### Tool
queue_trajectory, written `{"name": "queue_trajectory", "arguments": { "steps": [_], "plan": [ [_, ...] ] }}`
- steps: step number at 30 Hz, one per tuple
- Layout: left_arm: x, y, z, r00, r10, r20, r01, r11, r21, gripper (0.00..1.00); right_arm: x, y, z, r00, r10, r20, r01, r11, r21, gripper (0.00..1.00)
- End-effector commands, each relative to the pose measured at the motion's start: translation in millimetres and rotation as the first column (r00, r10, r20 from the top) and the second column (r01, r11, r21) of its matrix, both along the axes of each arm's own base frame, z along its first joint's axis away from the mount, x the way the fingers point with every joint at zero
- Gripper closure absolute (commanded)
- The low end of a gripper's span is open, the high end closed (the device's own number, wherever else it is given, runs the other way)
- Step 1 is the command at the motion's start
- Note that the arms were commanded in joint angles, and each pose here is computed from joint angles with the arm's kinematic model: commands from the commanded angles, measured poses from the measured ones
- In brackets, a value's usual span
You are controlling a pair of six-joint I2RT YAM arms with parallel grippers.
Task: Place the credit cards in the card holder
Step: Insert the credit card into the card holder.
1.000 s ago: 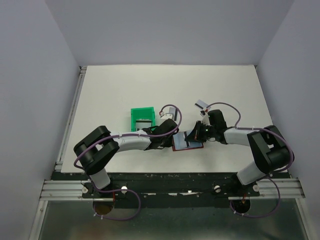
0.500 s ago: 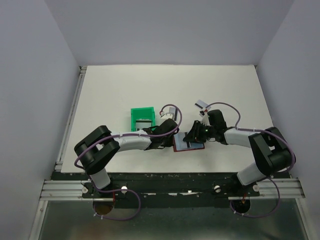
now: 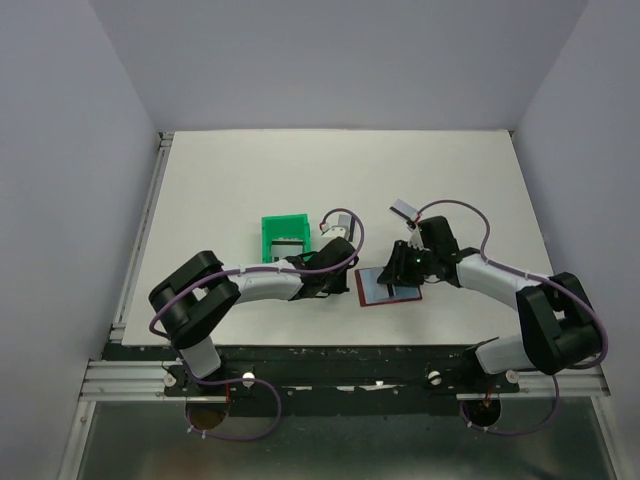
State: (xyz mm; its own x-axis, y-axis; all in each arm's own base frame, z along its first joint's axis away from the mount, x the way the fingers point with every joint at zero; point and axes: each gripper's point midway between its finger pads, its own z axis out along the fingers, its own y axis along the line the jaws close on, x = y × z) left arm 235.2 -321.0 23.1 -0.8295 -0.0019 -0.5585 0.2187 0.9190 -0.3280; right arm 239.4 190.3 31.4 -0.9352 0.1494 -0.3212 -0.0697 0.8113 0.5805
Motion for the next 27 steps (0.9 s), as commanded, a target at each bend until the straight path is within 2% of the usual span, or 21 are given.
{"name": "queue_trajectory", "arguments": {
  "steps": [1,6,17,19,23,27],
  "plan": [
    [-12.1,10.6,-22.6,0.998,-0.023,-0.061,0.027,0.998,0.065,0.89,-0.3,-14.8,4.8,1.000,-0.005,0.020,0.007,0.995,-0.096,0.51],
    [-12.8,8.5,-22.4,0.998,-0.026,-0.059,0.029,0.998,0.056,0.89,0.0,-25.9,6.2,0.999,-0.013,0.031,0.017,0.987,-0.160,0.50],
    [-12.8,7.0,-21.3,0.998,-0.027,-0.061,0.030,0.998,0.050,0.90,1.6,-32.5,9.2,0.999,-0.040,0.038,0.046,0.980,-0.196,0.49],
    [-12.5,5.8,-21.7,0.998,-0.032,-0.061,0.035,0.998,0.049,0.90,2.1,-34.6,7.4,0.998,-0.050,0.031,0.056,0.976,-0.209,0.51],
    [-11.9,0.9,-19.9,0.997,-0.044,-0.061,0.046,0.998,0.035,0.90,5.3,-37.5,7.4,0.996,-0.074,0.044,0.081,0.972,-0.220,0.62],
    [-11.8,-6.0,-18.9,0.996,-0.062,-0.066,0.064,0.998,0.016,0.90,7.9,-33.7,8.0,0.997,-0.061,0.045,0.070,0.976,-0.207,0.66]
  ]
}}
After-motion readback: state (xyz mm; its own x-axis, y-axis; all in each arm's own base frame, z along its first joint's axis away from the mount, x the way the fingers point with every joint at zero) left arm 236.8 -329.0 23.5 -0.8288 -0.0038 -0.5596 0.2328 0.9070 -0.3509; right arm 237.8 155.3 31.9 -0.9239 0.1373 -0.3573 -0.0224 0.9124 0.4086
